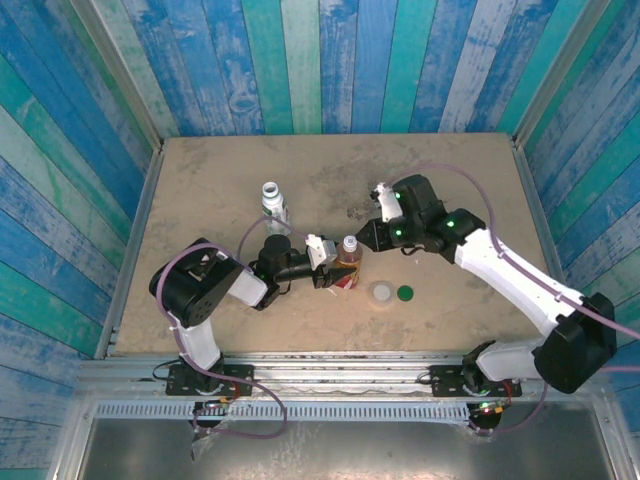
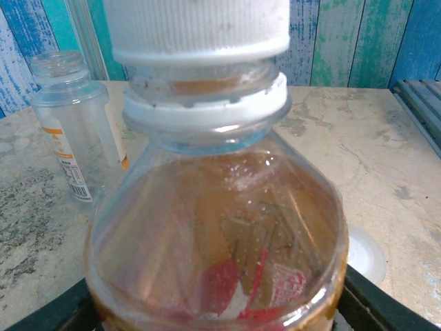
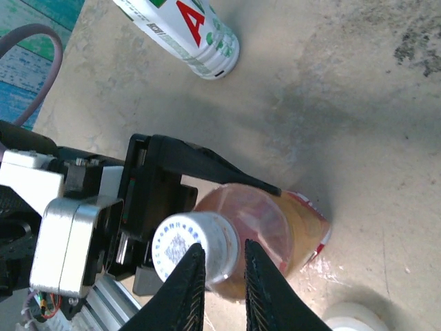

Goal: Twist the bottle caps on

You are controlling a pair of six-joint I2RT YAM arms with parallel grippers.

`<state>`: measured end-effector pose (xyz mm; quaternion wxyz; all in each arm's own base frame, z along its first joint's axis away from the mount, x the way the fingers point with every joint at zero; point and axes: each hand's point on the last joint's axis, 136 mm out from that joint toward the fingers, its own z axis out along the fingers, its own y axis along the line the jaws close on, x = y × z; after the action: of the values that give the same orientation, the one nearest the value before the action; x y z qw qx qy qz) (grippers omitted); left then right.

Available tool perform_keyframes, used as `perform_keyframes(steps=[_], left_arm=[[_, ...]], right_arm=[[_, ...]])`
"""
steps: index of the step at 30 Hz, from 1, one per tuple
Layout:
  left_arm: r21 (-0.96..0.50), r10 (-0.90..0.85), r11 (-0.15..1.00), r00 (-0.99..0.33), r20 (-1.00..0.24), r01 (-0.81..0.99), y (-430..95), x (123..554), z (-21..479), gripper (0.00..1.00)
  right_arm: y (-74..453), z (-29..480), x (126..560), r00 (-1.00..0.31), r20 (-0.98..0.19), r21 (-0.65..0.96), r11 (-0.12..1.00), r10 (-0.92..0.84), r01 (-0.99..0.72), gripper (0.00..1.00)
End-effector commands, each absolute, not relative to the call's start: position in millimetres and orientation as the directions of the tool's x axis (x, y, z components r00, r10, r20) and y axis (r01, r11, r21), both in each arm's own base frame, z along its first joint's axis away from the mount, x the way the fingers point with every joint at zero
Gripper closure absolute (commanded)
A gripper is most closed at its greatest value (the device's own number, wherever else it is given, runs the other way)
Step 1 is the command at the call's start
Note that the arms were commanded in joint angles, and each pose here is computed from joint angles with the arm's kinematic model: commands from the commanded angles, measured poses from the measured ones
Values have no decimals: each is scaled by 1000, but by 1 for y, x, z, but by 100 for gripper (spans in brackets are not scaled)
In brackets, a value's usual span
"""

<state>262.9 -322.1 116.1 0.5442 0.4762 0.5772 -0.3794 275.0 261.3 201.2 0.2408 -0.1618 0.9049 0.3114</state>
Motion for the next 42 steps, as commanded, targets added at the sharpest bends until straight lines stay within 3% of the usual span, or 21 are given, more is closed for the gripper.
perform_keyframes(steps=[1, 4, 11, 16, 23, 25, 28, 31, 37, 42], left_arm=[[17, 205, 276, -41, -978, 961, -317, 261, 93, 37], [17, 205, 275, -41, -978, 961, -317, 260, 92, 37], [17, 204, 276, -41, -978, 961, -317, 261, 92, 37], [18, 205, 276, -40, -978, 961, -317, 260, 92, 37], [21, 203, 275, -37, -978, 961, -317, 260, 92, 37], [20, 203, 273, -37, -978, 962, -317, 260, 93, 37], [35, 214, 265, -23, -977, 964, -316, 259, 92, 37], [59, 211, 247, 6, -977, 967, -316, 254, 97, 37], [93, 219, 182, 52, -974, 979, -315, 241, 102, 38], [69, 209, 115, 44, -977, 991, -315, 226, 105, 38]], right_arm=[[274, 206, 275, -822, -539, 510, 705, -185, -493, 80], [277, 203, 273, -828, -527, 523, 694, -192, -494, 80], [275, 191, 254, -854, -485, 578, 665, -186, -473, 92], [273, 182, 237, -877, -446, 622, 643, -178, -447, 93], [268, 199, 228, -846, -502, 618, 612, -177, -494, 89], [266, 205, 229, -819, -540, 585, 613, -194, -531, 82], [260, 214, 225, -737, -608, 483, 598, -296, -639, 46], [249, 224, 220, -600, -670, 325, 554, -436, -766, 29], [230, 225, 197, -167, -658, -84, 292, -735, -953, 21], [233, 233, 187, -14, -583, -128, 108, -812, -986, 22]])
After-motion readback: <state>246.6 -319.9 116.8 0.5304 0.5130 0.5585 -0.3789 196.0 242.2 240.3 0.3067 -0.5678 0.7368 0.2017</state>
